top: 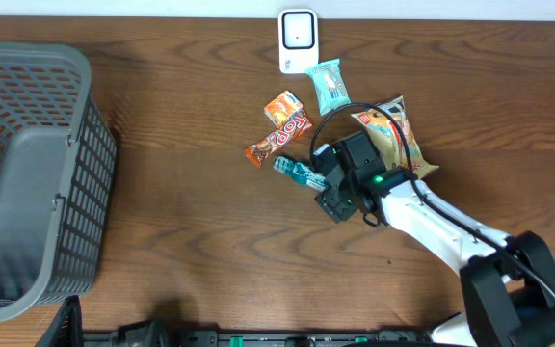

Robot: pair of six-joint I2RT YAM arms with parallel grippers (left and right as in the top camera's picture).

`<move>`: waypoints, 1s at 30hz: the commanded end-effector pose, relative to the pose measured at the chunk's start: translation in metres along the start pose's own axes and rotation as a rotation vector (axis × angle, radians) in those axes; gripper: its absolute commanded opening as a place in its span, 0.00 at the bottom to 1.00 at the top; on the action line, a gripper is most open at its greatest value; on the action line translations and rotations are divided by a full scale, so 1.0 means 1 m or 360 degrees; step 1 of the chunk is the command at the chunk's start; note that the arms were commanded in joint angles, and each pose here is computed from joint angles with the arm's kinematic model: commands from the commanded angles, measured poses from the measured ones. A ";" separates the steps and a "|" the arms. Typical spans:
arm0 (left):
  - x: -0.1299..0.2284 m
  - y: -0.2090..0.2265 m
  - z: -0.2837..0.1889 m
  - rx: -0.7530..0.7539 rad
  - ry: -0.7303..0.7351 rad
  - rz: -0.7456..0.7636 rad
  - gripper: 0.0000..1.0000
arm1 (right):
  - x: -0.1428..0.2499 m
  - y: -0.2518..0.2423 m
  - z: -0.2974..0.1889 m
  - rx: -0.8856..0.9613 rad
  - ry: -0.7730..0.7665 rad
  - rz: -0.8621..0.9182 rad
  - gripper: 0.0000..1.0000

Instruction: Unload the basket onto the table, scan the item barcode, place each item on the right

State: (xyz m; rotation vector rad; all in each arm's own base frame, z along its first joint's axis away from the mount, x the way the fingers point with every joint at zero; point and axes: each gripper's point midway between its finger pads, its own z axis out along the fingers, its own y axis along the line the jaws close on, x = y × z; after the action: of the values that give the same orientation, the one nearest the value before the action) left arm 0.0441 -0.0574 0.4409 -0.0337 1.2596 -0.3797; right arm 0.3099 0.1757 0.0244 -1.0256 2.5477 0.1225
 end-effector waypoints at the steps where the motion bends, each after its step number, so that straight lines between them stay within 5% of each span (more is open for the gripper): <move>1: -0.004 -0.006 -0.004 0.0029 -0.0022 0.0029 0.98 | 0.004 -0.004 0.011 0.0015 0.0041 0.0000 0.53; 10: -0.004 -0.006 -0.004 0.0029 -0.0022 0.0029 0.98 | 0.038 -0.009 0.027 -0.0020 0.0243 0.0072 0.22; 13: -0.004 -0.006 -0.004 0.0029 -0.0022 0.0029 0.98 | 0.041 -0.009 0.026 -0.0033 0.0260 0.0107 0.03; 23: -0.003 -0.005 -0.004 0.0026 -0.0017 0.0026 0.98 | 0.001 0.016 0.004 -0.0322 0.0073 0.0147 0.01; 30: -0.003 -0.005 -0.004 0.0026 -0.0017 0.0026 0.98 | -0.042 0.068 -0.069 -0.0851 -0.0342 -0.0100 0.01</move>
State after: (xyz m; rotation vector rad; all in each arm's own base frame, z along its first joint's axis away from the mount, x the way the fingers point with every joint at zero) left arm 0.0443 -0.0573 0.4403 -0.0350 1.2621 -0.3804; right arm 0.2760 0.1988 0.0302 -1.0773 2.6383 0.5539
